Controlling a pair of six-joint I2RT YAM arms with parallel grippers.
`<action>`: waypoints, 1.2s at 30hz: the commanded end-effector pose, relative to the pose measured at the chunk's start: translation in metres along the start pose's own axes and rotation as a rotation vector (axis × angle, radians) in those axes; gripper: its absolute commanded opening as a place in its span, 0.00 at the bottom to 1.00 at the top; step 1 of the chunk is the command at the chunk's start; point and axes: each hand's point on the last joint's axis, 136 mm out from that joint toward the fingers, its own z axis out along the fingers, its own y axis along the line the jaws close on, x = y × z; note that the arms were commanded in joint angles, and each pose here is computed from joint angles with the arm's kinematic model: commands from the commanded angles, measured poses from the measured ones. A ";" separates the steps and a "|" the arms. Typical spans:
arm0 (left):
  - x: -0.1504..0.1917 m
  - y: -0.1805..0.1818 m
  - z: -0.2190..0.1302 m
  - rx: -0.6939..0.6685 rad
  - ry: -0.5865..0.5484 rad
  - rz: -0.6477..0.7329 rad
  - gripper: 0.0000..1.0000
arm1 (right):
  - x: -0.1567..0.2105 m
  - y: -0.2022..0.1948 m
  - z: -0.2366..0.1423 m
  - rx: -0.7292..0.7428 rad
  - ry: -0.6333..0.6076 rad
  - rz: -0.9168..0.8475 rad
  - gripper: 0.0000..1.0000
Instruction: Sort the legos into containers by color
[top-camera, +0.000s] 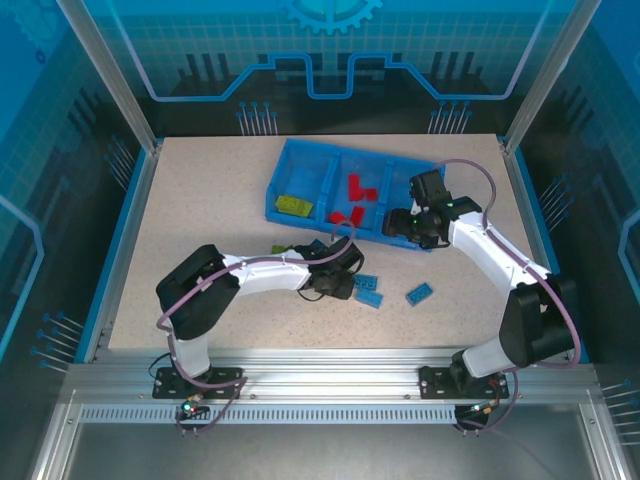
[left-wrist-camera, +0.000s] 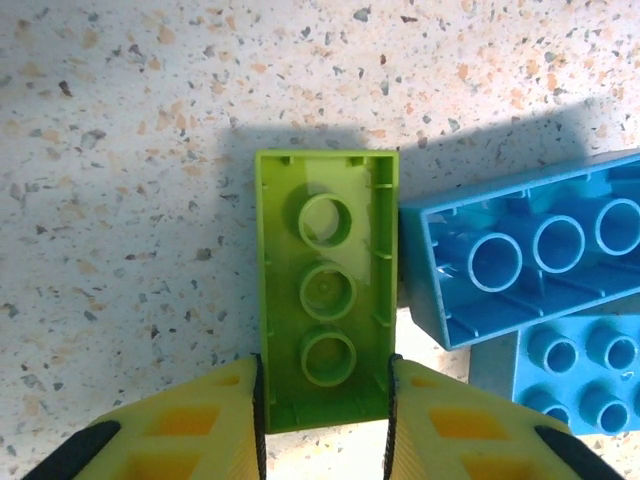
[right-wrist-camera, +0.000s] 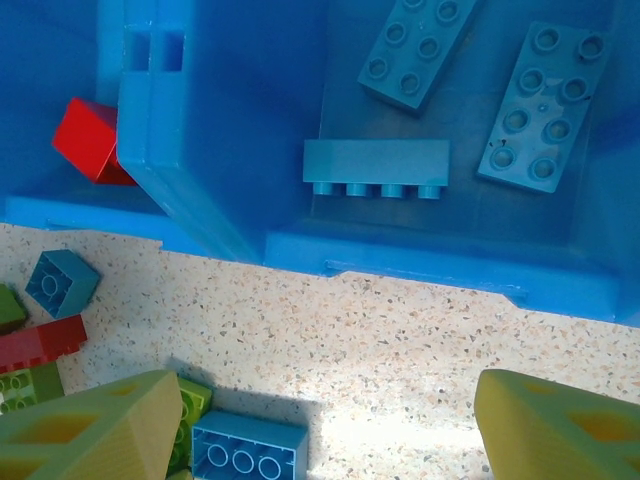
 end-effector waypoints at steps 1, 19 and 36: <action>0.004 0.011 -0.015 -0.051 -0.011 0.005 0.33 | 0.000 -0.004 -0.005 -0.004 -0.006 0.028 0.78; -0.032 0.017 -0.053 -0.025 -0.095 0.014 0.46 | 0.016 0.003 0.008 -0.023 0.032 0.009 0.78; 0.003 -0.003 -0.014 -0.024 0.012 0.158 0.68 | 0.017 -0.001 0.010 -0.007 0.038 0.010 0.79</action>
